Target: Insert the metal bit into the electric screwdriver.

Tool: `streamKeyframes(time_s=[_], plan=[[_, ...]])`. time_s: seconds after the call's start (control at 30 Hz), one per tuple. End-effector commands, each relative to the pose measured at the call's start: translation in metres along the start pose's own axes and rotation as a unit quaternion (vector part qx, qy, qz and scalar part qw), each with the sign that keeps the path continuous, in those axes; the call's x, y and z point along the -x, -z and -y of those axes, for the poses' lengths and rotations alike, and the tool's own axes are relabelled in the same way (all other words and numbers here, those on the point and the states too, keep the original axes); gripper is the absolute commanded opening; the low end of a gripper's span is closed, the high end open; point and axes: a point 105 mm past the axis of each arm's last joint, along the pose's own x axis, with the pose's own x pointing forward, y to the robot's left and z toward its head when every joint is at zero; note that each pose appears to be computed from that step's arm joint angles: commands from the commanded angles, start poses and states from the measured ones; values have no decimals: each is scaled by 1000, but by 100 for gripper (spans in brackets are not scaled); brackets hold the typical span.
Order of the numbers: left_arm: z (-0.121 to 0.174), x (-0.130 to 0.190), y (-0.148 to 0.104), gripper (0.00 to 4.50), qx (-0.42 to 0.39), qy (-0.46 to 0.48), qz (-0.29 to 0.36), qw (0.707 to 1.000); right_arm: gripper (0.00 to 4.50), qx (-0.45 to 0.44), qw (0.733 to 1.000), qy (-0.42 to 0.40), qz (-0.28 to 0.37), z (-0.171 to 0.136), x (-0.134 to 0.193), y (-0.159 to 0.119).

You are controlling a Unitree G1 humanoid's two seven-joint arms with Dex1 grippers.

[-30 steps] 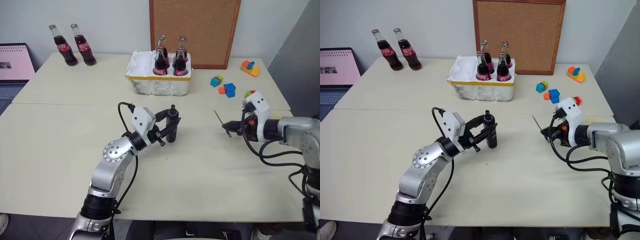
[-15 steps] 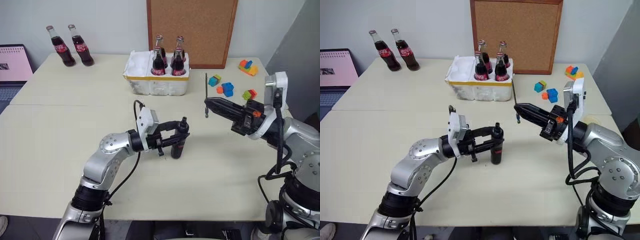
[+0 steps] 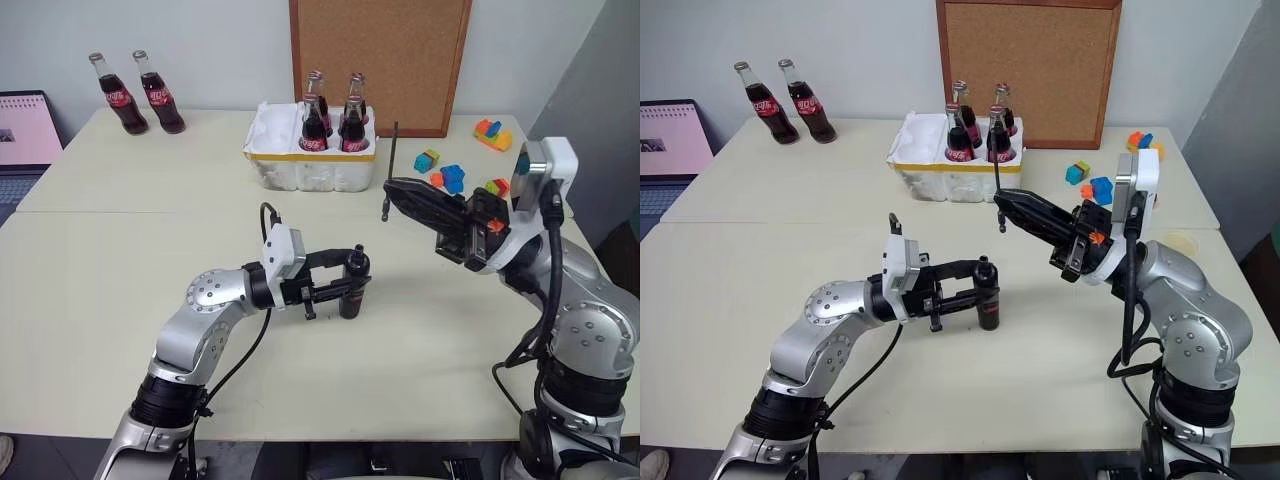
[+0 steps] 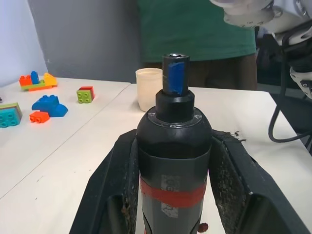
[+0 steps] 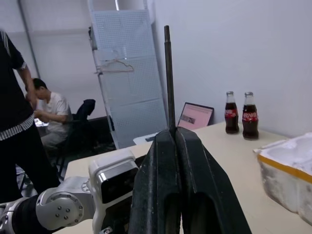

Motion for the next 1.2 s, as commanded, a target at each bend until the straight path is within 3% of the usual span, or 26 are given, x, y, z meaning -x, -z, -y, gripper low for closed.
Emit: streamKeyframes(time_s=[0.03, 0.57, 1.2], plan=[[-3, 7, 4, 164, 1, -9, -17, 1000, 0, 23, 999, -16, 20, -4, -2, -5], [0, 5, 0, 164, -3, 3, -14, 1000, 0, 3, 997, -71, 25, -19, -16, 5], [1, 7, 3, 164, -8, 4, -16, 1000, 0, -8, 996, -89, 11, -6, -15, 32]])
